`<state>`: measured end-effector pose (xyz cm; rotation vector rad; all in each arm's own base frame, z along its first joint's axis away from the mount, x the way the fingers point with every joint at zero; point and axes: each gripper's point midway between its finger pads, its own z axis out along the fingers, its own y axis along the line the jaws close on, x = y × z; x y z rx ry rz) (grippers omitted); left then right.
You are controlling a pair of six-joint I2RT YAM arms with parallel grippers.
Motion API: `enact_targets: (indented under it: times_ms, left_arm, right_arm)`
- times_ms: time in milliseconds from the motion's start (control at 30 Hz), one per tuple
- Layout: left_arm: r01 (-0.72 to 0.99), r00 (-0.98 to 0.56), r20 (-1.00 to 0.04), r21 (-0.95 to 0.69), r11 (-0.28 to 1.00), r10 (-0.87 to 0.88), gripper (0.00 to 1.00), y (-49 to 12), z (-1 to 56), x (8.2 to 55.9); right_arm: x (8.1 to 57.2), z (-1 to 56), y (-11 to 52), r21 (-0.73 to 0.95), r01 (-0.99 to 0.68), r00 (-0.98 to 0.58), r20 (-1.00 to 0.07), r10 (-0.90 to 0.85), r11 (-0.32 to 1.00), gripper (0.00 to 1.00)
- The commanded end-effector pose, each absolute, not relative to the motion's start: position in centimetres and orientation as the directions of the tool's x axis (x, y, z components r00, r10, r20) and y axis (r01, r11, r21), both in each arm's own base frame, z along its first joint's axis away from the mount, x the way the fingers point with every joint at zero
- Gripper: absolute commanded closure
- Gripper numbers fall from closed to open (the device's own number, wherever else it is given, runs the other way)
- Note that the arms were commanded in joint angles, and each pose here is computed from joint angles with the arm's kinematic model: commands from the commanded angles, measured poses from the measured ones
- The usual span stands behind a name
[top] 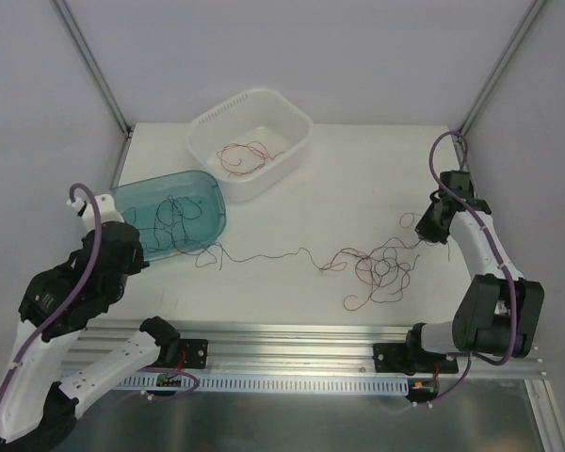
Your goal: Untangle the cables
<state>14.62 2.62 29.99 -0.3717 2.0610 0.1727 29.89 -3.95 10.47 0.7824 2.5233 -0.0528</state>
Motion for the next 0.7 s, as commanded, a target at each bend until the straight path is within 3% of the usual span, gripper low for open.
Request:
enact_targets:
  times_ms: [0, 200, 300, 533, 667]
  left_arm:
    - [-0.114, -0.529, -0.828, -0.148, 0.982, -0.186, 1.00, -2.9, 28.4, 16.3]
    - [0.106, -0.679, -0.720, -0.289, 0.951, -0.143, 1.00, -10.5, 24.1, 17.7]
    - [0.122, -0.750, -0.651, -0.306, 0.944, -0.114, 0.98, -12.5, 20.7, 18.1]
    - [0.130, -0.847, -0.527, -0.327, 0.936, -0.067, 0.84, -15.1, 14.3, 18.5]
    - [0.126, -0.891, -0.452, -0.323, 0.938, -0.035, 0.64, -16.0, 11.7, 17.7]
  right_arm:
    - [29.6, 9.2, -1.0, 0.148, 0.458, -0.769, -0.428, 0.475, 0.876, 0.98]
    - [28.2, 7.3, 2.5, 0.089, 0.331, -0.852, -0.399, 0.338, 0.939, 0.88]
    - [27.8, 7.3, 3.9, 0.072, 0.266, -0.874, -0.404, 0.272, 0.961, 0.74]
    - [27.3, 9.6, 6.4, 0.063, 0.141, -0.874, -0.460, 0.154, 0.988, 0.48]
    - [26.6, 11.8, 8.2, 0.066, 0.056, -0.858, -0.507, 0.082, 0.996, 0.30]
